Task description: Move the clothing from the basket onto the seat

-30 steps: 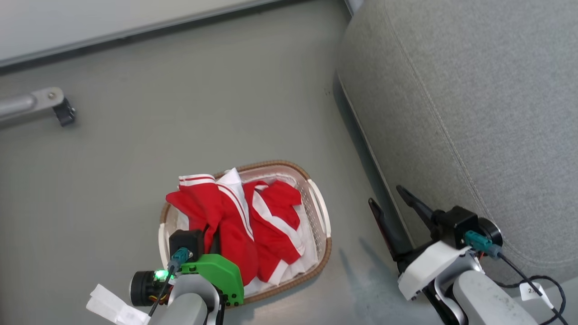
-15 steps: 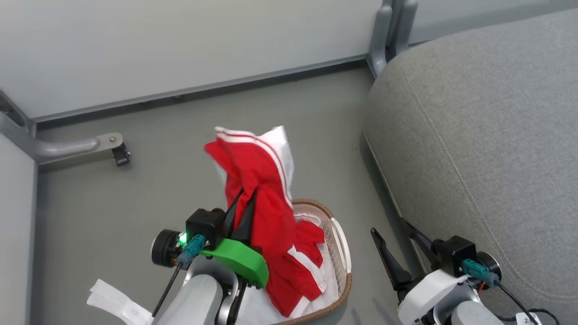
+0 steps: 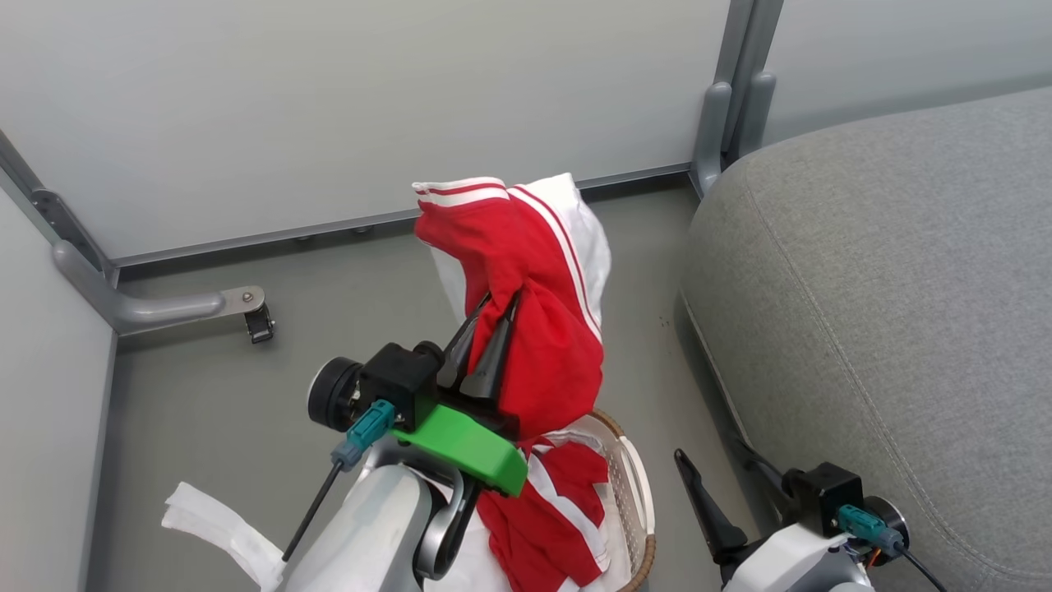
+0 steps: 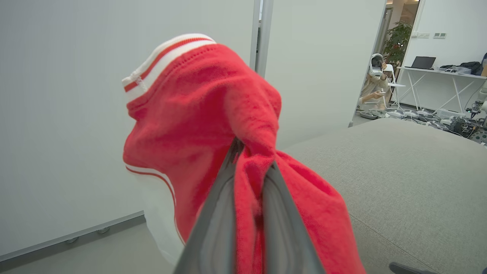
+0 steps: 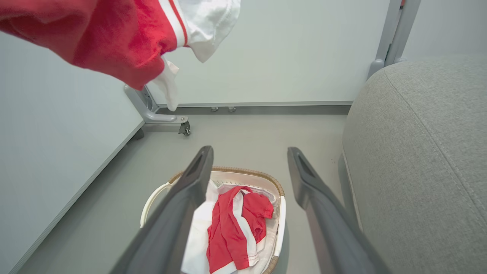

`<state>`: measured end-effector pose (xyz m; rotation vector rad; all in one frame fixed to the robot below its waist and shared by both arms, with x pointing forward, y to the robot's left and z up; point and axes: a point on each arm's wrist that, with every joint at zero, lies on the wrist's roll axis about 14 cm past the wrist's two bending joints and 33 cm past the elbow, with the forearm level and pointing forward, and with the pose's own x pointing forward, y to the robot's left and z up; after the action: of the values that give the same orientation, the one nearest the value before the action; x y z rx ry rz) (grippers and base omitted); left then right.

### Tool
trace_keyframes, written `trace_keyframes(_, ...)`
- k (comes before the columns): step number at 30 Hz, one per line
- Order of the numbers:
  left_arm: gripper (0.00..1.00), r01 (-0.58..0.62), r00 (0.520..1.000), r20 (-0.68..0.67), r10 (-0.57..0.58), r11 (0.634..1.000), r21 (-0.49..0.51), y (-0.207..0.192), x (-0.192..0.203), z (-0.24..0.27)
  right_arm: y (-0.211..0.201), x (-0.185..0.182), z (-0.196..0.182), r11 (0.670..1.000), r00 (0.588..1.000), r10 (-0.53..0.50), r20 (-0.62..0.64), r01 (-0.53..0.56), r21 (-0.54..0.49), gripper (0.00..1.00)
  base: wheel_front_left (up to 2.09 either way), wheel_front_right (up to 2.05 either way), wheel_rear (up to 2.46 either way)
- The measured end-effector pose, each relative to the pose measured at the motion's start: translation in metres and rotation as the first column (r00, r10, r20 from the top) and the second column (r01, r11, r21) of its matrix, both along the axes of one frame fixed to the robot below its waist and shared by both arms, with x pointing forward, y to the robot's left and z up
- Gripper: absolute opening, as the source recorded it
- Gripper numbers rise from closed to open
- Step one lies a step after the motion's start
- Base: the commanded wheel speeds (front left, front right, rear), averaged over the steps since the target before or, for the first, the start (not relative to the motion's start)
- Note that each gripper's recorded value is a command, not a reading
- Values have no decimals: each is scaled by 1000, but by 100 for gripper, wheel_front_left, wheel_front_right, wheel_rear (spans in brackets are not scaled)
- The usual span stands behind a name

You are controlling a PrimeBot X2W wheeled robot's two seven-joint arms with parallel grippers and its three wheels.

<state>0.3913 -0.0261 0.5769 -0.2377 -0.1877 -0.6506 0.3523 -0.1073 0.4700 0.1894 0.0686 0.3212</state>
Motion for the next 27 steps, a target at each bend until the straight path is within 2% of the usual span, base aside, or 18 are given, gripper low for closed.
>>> trace_keyframes(3,0,6,1000,3,-6,1000,-9,-2,-3,3,11,-1,8,999,1000,19,15,-19,48,100,0,0,0)
trace_keyframes(8,0,20,1000,-3,-20,999,-33,-6,-6,6,32,15,66,987,983,64,170,-87,133,100,0,0,0)
trace_keyframes(14,0,32,999,-15,-32,999,-35,-10,-10,3,60,23,109,970,941,172,292,-213,118,100,0,0,0)
trace_keyframes(19,0,39,998,-37,-42,998,-54,-11,-15,1,85,22,107,944,920,282,273,-316,92,100,0,0,0)
trace_keyframes(20,0,48,998,-47,-51,997,-66,-11,-18,0,95,21,100,929,911,331,246,-360,85,100,0,0,0)
trace_keyframes(27,0,71,993,-87,-82,989,-128,-12,-23,-1,118,20,87,884,875,448,184,-464,52,100,0,0,0)
